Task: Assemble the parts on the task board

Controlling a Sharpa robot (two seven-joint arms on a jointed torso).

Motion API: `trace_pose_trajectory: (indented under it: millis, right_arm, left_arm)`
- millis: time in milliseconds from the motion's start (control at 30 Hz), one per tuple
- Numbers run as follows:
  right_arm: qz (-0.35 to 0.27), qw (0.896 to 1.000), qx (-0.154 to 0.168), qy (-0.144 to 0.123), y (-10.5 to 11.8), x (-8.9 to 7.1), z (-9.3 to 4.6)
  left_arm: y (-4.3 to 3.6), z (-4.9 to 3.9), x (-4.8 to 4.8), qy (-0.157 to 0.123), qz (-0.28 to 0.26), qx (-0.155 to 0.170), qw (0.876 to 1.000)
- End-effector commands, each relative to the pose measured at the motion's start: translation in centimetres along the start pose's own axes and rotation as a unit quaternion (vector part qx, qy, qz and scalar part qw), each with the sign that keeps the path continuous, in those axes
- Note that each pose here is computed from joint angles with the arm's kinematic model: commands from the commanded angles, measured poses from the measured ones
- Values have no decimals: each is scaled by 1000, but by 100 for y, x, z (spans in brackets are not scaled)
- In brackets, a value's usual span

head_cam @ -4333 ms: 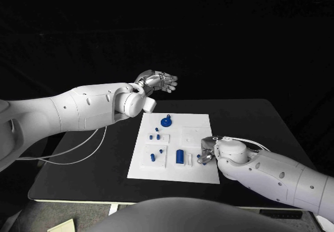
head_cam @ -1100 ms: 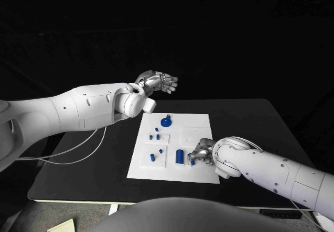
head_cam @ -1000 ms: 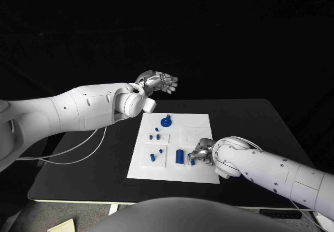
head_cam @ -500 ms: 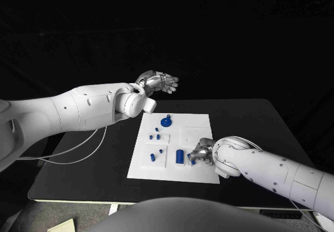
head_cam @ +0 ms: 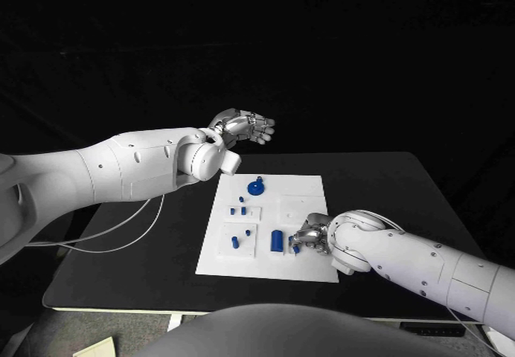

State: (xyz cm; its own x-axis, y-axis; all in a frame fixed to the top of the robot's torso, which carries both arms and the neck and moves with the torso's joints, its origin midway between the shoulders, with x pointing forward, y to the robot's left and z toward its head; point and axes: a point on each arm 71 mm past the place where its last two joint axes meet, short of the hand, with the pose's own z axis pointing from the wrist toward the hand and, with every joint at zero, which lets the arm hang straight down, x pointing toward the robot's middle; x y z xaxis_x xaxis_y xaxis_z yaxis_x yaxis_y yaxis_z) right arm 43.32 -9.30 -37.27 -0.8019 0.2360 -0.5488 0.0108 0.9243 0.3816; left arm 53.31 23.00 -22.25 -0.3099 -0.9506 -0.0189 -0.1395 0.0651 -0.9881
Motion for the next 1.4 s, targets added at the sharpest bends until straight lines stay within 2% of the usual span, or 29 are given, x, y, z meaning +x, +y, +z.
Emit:
trace_pose_trajectory:
  millis: [33, 567, 767, 1100, 1400]
  right_arm:
    - [-8, 1000, -11, 13, 39, 45, -3]
    - [-8, 1000, -22, 16, 63, 62, -28]
    - [-9, 999, -16, 27, 27, 70, -37]
    - [-7, 1000, -15, 25, -6, 59, -47]
    - [-10, 999, -28, 31, 9, 74, -66]
  left_arm:
    - [-16, 5, 24, 7, 0, 4, 1000]
    - [-15, 6, 23, 8, 0, 4, 1000]
    - [-15, 6, 17, 6, 1, 4, 1000]
    - [-14, 5, 12, 6, 1, 4, 1000]
    - [-13, 3, 7, 6, 1, 4, 1000]
